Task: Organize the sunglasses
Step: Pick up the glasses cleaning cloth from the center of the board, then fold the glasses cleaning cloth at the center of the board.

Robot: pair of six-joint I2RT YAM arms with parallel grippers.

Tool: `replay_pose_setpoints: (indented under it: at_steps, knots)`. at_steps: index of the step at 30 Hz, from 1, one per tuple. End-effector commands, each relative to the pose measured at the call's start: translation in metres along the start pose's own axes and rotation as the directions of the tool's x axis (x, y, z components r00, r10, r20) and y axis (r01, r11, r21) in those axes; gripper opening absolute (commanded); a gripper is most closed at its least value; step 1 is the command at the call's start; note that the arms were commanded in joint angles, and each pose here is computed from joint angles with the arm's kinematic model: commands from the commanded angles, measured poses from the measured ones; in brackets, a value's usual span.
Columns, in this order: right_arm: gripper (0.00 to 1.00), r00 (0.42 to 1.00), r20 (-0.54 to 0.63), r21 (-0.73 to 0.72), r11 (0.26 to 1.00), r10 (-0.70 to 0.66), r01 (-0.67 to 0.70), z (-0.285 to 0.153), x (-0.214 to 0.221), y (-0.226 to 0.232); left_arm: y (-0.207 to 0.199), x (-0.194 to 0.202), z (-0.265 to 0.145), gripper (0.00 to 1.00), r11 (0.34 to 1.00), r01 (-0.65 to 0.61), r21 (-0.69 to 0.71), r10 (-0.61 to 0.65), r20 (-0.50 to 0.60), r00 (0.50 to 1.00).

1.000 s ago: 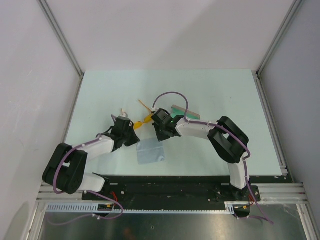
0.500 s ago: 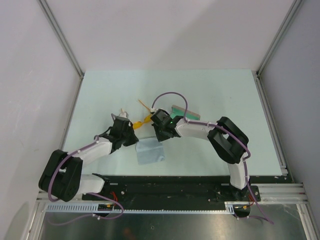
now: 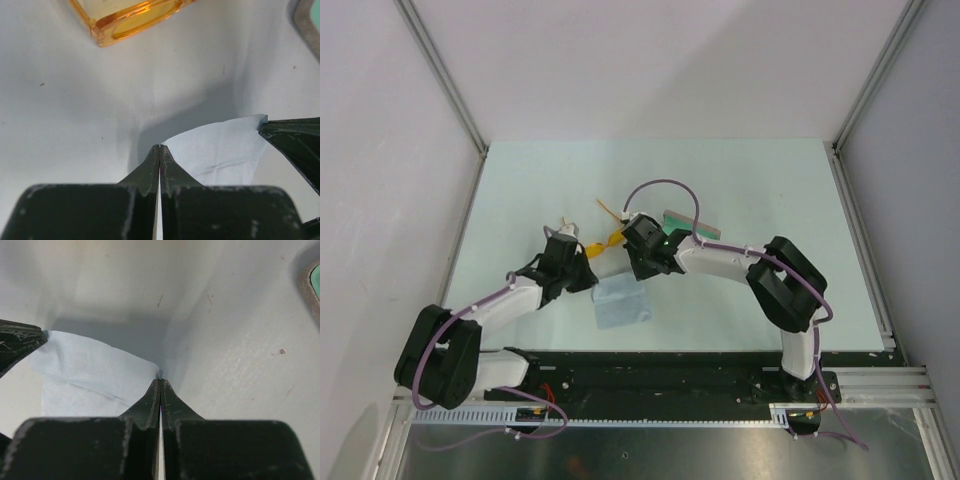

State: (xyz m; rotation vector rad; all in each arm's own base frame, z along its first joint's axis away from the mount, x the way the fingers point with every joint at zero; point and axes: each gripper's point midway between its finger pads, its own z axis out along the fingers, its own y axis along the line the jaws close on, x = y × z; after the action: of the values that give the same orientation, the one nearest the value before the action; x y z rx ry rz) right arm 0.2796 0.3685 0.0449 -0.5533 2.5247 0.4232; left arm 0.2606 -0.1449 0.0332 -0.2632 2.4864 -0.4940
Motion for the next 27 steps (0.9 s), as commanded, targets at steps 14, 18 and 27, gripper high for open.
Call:
replay_pose_setpoints:
  at_steps: [14, 18, 27]
  knots:
    - [0.00, 0.999, -0.016, -0.017, 0.999, -0.044, 0.043, -0.026, 0.012, 0.013, -0.020, 0.006, -0.016, 0.00, 0.995, -0.023, 0.101, 0.023, 0.002, 1.000]
    - [0.00, 0.998, -0.031, -0.011, 0.999, -0.048, 0.048, -0.028, 0.018, 0.010, -0.020, 0.010, -0.016, 0.00, 0.994, -0.028, 0.109, 0.029, -0.006, 1.000]
    - [0.00, 0.997, -0.025, -0.026, 0.997, -0.067, 0.067, -0.038, 0.021, 0.012, -0.021, 0.015, -0.019, 0.00, 0.992, -0.029, 0.122, 0.031, -0.012, 0.999]
